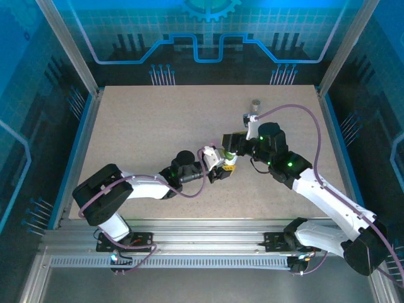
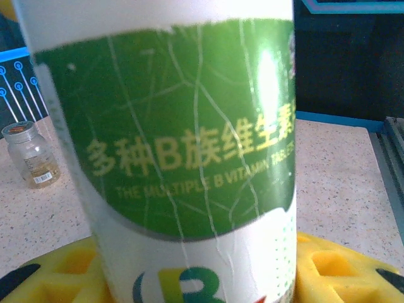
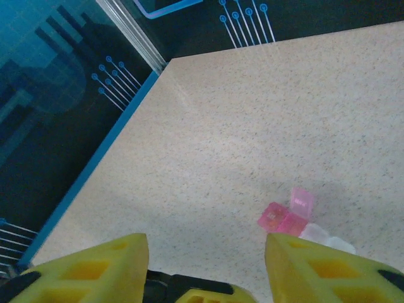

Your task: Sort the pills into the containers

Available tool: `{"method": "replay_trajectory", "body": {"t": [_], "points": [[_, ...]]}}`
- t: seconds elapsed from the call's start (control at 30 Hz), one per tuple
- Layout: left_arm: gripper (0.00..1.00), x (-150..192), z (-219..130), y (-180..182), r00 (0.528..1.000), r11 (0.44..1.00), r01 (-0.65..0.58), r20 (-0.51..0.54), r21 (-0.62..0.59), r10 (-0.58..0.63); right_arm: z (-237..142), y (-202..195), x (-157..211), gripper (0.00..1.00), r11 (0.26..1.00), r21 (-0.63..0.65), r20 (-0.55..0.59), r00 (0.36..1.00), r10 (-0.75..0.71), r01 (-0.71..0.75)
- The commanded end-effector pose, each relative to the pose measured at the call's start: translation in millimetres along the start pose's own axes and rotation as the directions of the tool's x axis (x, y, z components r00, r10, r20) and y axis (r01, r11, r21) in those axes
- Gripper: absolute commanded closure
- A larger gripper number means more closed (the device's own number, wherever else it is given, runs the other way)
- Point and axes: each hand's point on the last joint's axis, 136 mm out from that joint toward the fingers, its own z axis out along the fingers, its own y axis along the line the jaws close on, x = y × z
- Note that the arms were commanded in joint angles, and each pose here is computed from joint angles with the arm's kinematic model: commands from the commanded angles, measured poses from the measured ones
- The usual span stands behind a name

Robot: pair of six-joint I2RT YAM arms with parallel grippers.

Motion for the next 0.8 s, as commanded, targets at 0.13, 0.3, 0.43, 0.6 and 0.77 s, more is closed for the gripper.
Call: {"method": "replay_trajectory", "body": {"t": [0.13,0.3,0.43,0.6,0.77], "points": [[1.00,-25.8,2.5,-6.3,0.998,0.999,-0.010,0.063,0.039,0.007,0.3,-2.5,-4.3,0.83,0.999,0.028,0.038,0.999,-0.023,0.022],[1.00,-24.5,1.8,-6.9,0.999,0.999,-0.012,0.052,0.041,0.010,-3.0,-7.7,-5.1,0.99,0.994,0.067,0.034,0.995,-0.093,0.091],[1.00,-20.4,1.6,-6.9,0.999,0.999,-0.011,0.033,0.040,0.010,-10.7,-18.6,-6.2,1.00,0.967,0.152,0.025,0.977,-0.210,0.204],[1.00,-17.3,1.5,-7.1,1.000,0.999,-0.012,0.017,0.041,0.011,-19.6,-25.8,-9.7,1.00,0.925,0.221,-0.003,0.949,-0.316,0.309],[1.00,-14.7,1.8,-7.4,1.000,0.999,-0.008,0.007,0.043,0.008,-25.1,-30.0,-12.7,1.00,0.884,0.268,-0.031,0.921,-0.388,0.382]]}}
